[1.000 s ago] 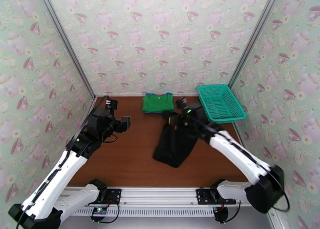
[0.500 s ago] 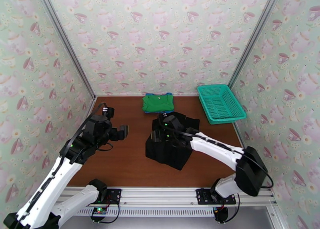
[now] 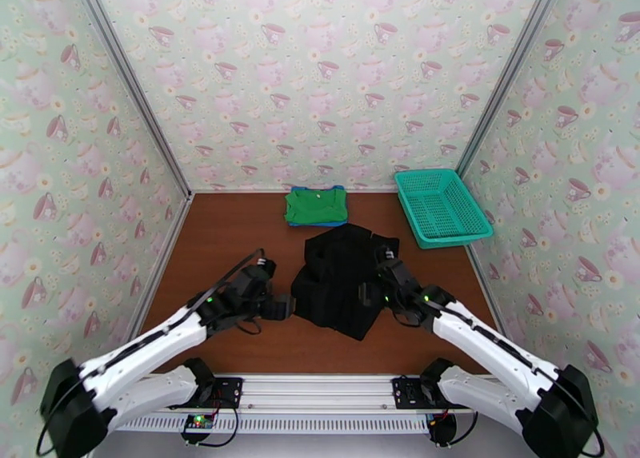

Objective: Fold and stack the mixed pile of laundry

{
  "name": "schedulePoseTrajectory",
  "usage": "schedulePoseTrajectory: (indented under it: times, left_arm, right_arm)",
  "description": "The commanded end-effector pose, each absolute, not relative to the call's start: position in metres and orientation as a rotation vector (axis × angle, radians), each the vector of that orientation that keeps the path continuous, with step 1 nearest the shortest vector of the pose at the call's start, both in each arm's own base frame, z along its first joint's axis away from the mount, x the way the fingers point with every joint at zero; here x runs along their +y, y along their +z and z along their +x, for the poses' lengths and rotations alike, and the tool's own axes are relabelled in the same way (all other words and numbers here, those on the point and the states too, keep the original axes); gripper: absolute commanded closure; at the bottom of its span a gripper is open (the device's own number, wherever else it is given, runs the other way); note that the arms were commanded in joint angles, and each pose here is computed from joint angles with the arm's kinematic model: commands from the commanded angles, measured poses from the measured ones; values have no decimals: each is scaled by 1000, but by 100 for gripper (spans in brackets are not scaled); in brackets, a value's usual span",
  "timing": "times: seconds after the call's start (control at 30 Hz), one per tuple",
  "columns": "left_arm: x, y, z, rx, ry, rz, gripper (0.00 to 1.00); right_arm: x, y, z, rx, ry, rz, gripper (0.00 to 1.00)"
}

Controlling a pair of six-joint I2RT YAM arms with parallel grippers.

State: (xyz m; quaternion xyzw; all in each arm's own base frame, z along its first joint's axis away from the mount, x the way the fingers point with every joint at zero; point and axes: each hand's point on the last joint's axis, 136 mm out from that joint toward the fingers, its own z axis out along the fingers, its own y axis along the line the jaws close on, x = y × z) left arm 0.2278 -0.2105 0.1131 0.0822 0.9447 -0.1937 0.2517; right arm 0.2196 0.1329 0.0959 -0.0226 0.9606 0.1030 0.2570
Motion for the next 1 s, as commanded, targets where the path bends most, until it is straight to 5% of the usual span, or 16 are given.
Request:
schedulePoseTrajectory:
  times: [0.0,0.33,0.47,0.53,0.97]
  left_arm:
    - [-246,120,260,2500,-570,272,5]
    - [-266,77,283,2577,-433,309,25]
    - [-272,74,289,2570,-431,324,83]
    - [-275,73,290,2567,-438,329,100]
    - [-206,110,330,2569,-165,438,100]
  right_arm:
    - [147,81,208,2644,441,17,32]
    - [189,60,169,2744,531,-204,37]
    - [189,57,164,2772,462,-225,36]
    - [189,54,166,2773,429,-222,36]
    - [215,37,173,2806,335,-297,37]
